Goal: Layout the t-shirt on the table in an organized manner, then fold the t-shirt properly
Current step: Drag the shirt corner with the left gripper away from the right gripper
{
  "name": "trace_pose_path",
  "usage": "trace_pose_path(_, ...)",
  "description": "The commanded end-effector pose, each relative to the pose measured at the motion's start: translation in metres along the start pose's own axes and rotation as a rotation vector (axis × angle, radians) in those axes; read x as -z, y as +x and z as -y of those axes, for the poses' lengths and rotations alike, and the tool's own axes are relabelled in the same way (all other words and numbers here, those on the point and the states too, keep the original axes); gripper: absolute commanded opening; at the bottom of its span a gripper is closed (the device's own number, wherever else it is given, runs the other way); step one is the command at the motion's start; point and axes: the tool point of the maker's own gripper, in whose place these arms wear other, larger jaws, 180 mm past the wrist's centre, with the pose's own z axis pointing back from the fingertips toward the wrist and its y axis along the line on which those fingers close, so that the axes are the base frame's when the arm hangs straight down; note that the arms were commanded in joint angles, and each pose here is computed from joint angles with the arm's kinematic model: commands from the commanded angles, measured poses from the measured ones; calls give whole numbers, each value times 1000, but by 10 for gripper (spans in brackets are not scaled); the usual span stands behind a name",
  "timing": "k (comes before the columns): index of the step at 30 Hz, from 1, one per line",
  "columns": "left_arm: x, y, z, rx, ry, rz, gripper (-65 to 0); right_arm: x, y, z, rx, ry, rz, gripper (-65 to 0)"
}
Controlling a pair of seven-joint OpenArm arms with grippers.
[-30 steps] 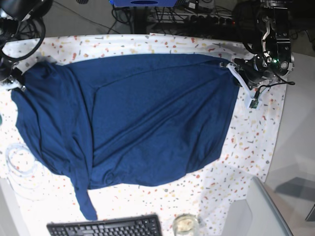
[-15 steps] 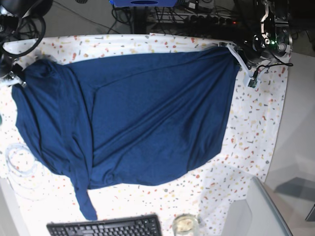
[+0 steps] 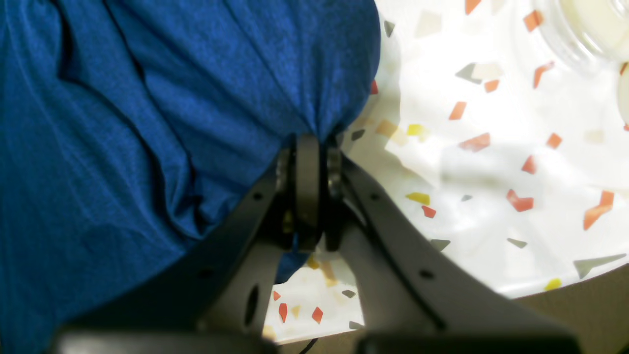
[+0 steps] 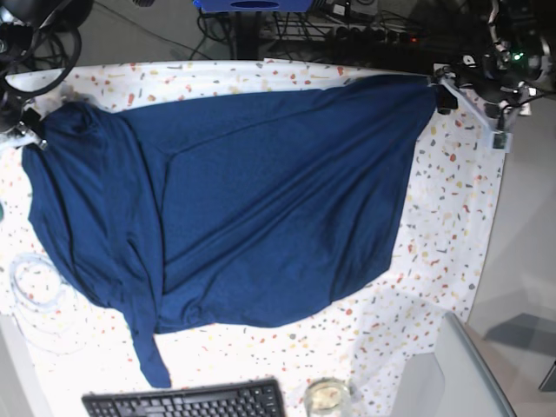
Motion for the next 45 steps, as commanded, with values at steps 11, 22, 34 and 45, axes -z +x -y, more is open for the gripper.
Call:
trace_pose_path(11, 13, 76, 31, -190, -216, 147, -461, -3, 15, -6, -32, 12, 38, -650)
trace_pose_path(22, 82, 107, 99, -208, -394, 101, -650, 3, 11, -19, -68, 36, 20, -650)
trace_pose_path(34, 50, 79, 54, -279, -308, 66, -650, 1, 12, -15, -63, 29, 22, -650)
trace_pose_path(45, 8, -37, 11, -71, -289, -101, -405, 2, 8, -16, -72, 29, 12, -650)
